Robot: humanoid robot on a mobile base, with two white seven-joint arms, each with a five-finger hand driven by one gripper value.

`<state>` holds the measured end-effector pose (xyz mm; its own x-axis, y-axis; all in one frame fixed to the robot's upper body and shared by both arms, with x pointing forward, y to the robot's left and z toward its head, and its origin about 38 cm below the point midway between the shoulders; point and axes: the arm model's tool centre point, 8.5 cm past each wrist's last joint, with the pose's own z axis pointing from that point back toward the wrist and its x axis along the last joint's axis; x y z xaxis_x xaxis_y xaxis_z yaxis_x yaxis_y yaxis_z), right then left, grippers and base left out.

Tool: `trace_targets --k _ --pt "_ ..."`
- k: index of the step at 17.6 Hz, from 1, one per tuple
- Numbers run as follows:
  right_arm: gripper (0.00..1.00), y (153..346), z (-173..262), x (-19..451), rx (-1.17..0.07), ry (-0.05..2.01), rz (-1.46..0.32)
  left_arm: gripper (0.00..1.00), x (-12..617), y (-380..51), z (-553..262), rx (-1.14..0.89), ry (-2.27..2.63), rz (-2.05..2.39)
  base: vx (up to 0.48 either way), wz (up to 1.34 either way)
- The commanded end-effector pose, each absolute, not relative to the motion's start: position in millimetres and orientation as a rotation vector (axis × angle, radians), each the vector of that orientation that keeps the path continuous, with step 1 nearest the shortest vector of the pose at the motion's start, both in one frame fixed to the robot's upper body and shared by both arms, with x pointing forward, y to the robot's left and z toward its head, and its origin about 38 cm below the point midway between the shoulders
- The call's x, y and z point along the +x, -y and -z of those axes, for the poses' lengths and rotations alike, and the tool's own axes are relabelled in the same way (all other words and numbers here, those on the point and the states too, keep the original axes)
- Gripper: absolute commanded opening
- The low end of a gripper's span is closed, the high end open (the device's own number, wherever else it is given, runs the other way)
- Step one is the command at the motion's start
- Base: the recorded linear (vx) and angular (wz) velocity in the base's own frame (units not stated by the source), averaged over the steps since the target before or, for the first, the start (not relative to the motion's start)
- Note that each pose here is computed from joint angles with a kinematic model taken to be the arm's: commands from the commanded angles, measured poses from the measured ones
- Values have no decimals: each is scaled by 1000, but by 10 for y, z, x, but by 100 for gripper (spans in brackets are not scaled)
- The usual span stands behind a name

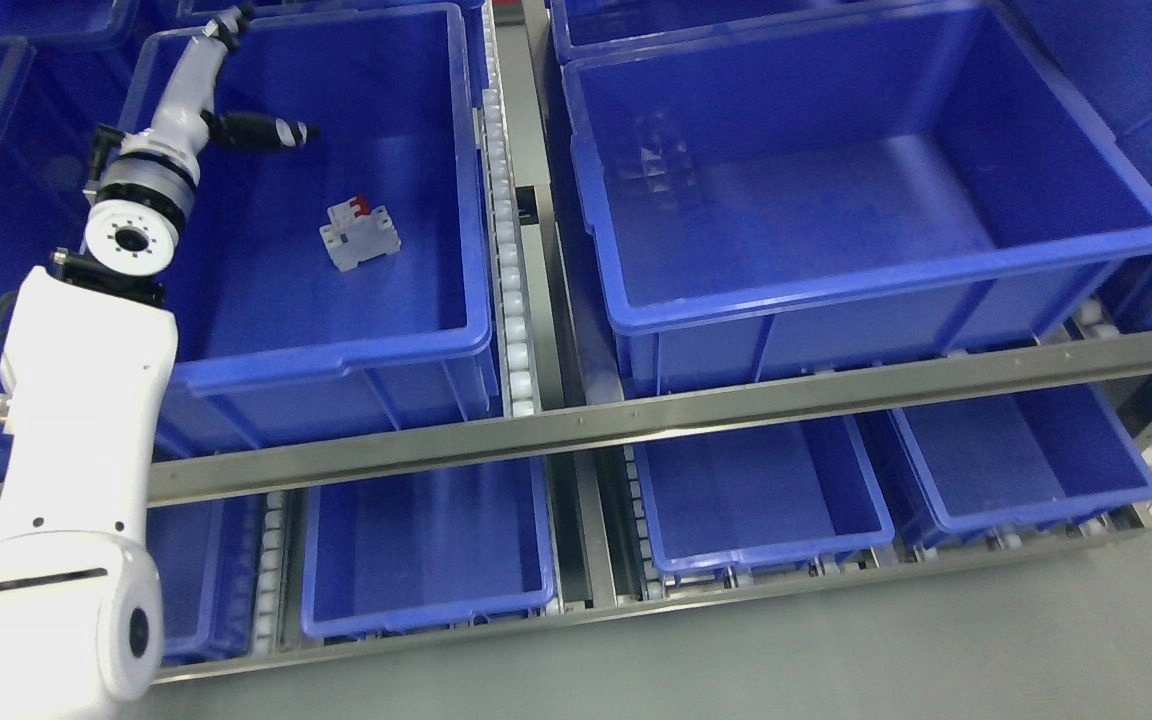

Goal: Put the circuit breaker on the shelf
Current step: 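Open the left hand to release the breaker and withdraw it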

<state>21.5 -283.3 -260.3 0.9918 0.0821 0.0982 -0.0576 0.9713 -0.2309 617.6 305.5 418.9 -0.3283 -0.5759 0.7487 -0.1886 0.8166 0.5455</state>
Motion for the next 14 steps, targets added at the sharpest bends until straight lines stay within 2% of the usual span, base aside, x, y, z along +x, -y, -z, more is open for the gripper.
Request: trace_targets --k 1,4,7,14 --pt "100 2933 2594 182 -247 74 -94 100 5552 -3287 -4517 277 2252 -125 -230 43" --pt "100 2933 2594 182 -247 74 -94 100 5131 -3300 -4285 326 2236 -97 -297 13" --pt "100 2931 2594 182 -245 74 -94 100 4905 -2863 -3954 282 2229 59 -307 -66" --pt "100 2933 2594 182 -247 74 -94 100 4880 -2947 -3848 295 2209 33 -273 -103"
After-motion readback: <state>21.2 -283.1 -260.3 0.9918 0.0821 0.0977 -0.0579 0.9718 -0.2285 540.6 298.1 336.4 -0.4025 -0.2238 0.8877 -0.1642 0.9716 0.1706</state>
